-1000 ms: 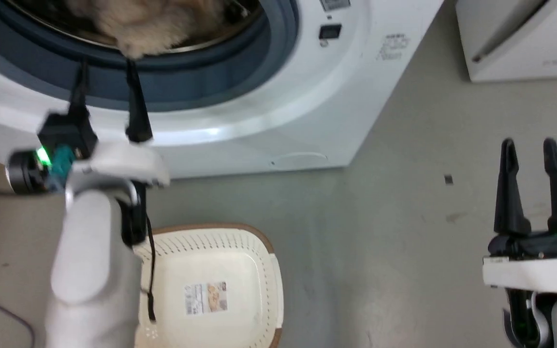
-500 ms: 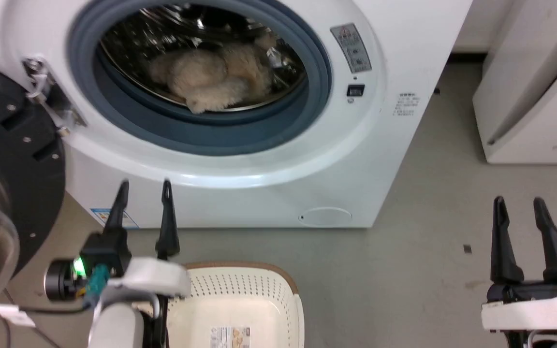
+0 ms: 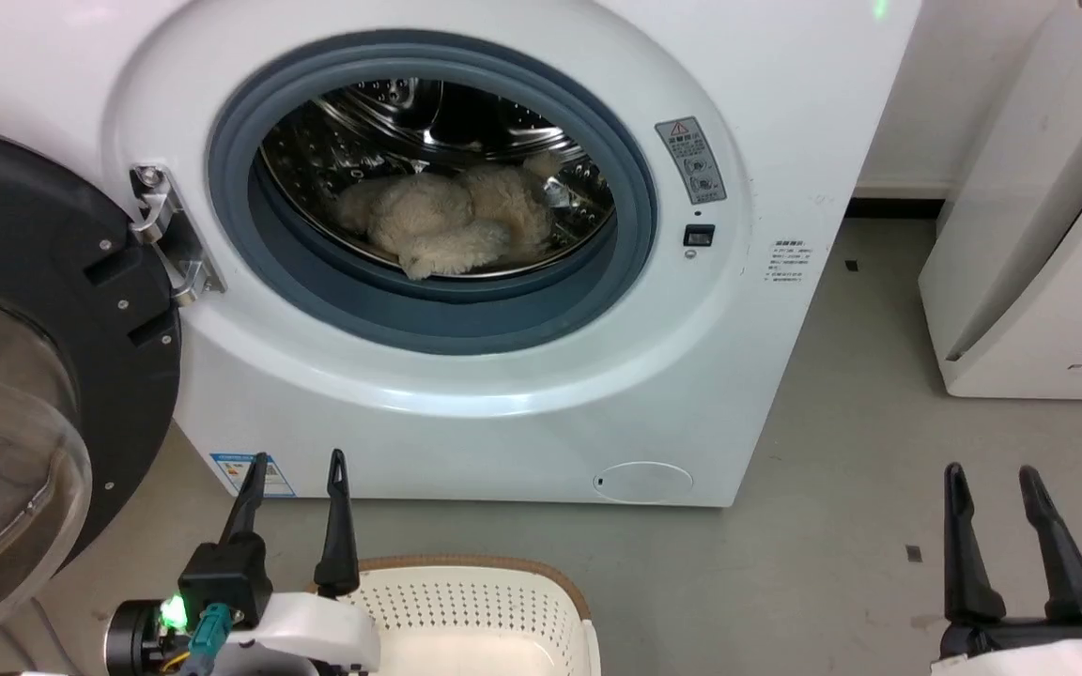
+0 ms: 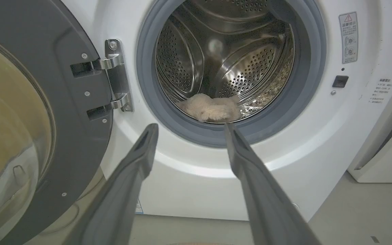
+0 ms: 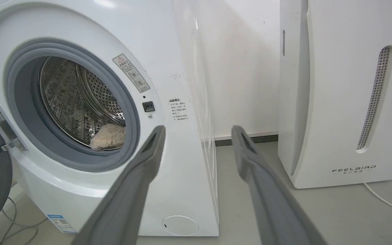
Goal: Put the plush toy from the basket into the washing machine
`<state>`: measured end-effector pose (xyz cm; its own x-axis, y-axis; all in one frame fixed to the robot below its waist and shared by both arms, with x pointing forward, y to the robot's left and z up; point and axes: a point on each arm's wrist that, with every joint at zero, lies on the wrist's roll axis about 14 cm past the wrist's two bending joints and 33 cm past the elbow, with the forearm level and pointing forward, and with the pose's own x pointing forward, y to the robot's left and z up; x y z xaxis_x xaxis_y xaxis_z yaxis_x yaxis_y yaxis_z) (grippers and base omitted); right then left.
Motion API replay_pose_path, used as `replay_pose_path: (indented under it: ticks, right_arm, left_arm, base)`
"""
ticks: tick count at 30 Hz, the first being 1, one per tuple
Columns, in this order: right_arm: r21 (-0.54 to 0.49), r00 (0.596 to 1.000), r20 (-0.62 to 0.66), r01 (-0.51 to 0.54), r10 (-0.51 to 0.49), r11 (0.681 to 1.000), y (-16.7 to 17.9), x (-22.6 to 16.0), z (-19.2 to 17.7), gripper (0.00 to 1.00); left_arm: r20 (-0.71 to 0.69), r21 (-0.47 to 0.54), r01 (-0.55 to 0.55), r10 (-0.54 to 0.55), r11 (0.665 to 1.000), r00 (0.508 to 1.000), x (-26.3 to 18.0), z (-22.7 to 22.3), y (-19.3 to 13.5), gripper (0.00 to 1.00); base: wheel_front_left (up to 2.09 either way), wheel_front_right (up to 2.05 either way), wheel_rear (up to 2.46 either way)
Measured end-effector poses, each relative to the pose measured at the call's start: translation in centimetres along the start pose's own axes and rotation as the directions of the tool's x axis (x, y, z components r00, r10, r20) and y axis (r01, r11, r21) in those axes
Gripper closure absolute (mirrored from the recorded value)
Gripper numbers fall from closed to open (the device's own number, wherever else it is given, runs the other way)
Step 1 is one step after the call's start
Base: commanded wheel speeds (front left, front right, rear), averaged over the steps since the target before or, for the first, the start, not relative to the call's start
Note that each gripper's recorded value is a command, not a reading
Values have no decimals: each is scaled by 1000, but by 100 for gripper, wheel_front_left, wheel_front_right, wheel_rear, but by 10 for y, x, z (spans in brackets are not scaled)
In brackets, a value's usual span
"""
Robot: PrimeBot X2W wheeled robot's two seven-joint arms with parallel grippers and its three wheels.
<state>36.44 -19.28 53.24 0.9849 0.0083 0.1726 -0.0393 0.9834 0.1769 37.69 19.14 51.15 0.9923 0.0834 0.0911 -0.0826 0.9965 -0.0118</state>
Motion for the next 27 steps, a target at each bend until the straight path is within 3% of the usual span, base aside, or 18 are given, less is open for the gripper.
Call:
replay_pose_path:
  ticks: [2,3,27]
  right_arm:
    - [1,1000,-2,2,-2,1000,-1,-3,0,0]
    - [0,1000,-4,3,-3,1000,-1,-4,0,100]
    - [-23,999,-36,-14,13,1000,4,-4,-4,100]
  left_arm:
    - [0,-9,0,0,1000,1000,-2,0,-1,0]
    - [0,-15,0,0,1000,1000,-2,0,-1,100]
    - [-10,-12,10,-10,1000,1000,0,4,-3,100]
  base:
    - [0,0,0]
    - [0,0,0]
    - [0,0,0]
